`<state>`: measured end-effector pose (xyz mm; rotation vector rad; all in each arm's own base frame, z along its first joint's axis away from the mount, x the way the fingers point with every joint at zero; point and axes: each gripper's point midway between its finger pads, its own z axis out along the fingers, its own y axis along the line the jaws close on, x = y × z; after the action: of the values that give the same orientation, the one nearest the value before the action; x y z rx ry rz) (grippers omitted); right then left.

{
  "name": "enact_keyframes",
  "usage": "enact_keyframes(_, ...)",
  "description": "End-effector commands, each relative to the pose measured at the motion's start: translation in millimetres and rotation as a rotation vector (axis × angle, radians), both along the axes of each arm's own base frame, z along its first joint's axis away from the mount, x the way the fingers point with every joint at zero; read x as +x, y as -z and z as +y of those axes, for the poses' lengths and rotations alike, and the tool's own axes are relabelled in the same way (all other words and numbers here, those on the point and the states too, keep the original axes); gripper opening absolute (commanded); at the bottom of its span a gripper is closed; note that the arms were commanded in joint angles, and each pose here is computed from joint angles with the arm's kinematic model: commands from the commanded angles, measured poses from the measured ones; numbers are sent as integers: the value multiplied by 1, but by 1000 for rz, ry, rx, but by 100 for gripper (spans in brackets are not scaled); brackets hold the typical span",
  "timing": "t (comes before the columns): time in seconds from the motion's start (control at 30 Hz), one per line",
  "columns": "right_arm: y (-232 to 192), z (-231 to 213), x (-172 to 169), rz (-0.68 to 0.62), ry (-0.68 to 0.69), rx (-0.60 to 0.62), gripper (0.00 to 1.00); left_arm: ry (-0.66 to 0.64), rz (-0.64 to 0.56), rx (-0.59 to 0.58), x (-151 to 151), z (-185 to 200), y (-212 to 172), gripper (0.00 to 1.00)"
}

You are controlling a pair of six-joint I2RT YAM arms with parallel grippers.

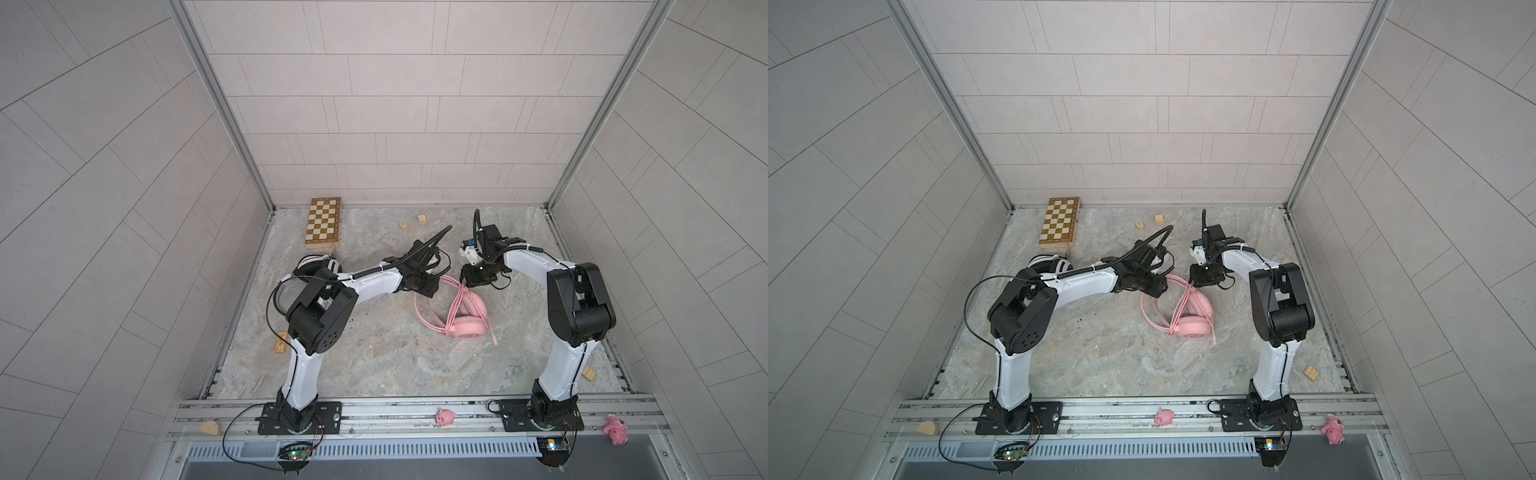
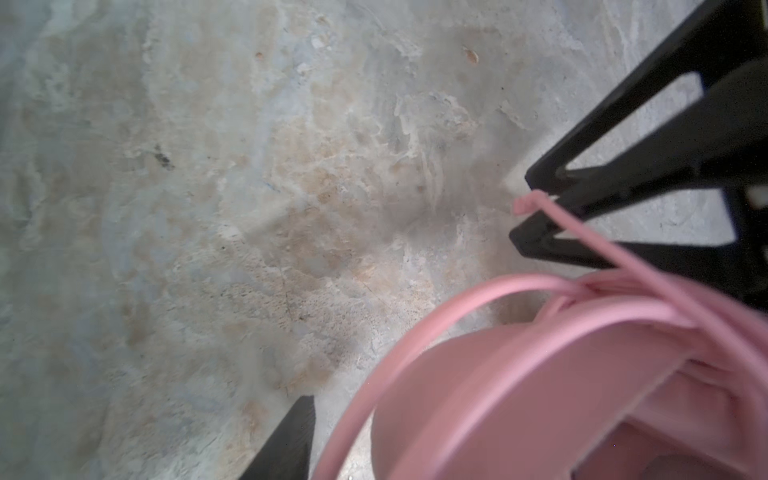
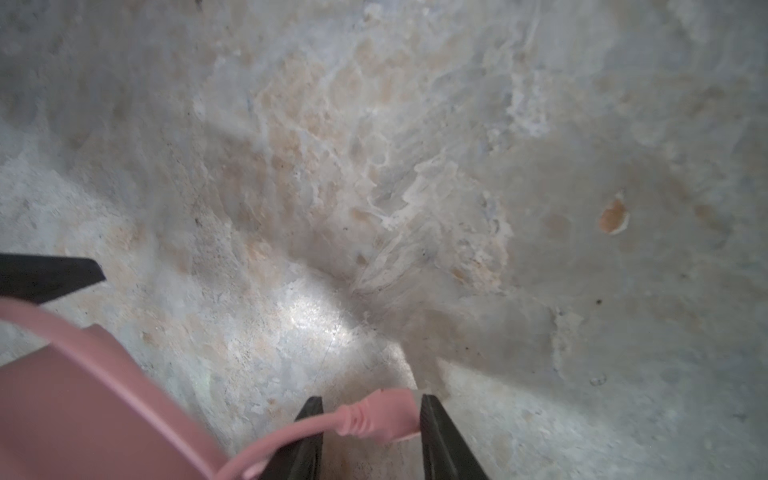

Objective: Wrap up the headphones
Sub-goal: 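Lower the wrapped headphones onto the table and open both grippers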

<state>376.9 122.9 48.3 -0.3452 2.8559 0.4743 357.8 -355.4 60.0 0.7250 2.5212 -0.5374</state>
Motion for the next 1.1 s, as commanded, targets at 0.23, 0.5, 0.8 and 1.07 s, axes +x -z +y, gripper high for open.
enact_keyframes(0.23,-25,-10,-12,-11,22,-75,52,-3,-64,268,5,39,-23,93)
enact_keyframes(0.5,-51,-6,-18,-50,17,-46,53,-25,-143,235,3,48,-64,94)
enact_keyframes(0.8,-101,-26,-9,-263,89,-108,52,-190,-388,121,11,87,-136,94)
enact_keyframes(1.07,-138,-110,-3,-679,452,-374,51,-457,-605,-93,19,184,-163,94)
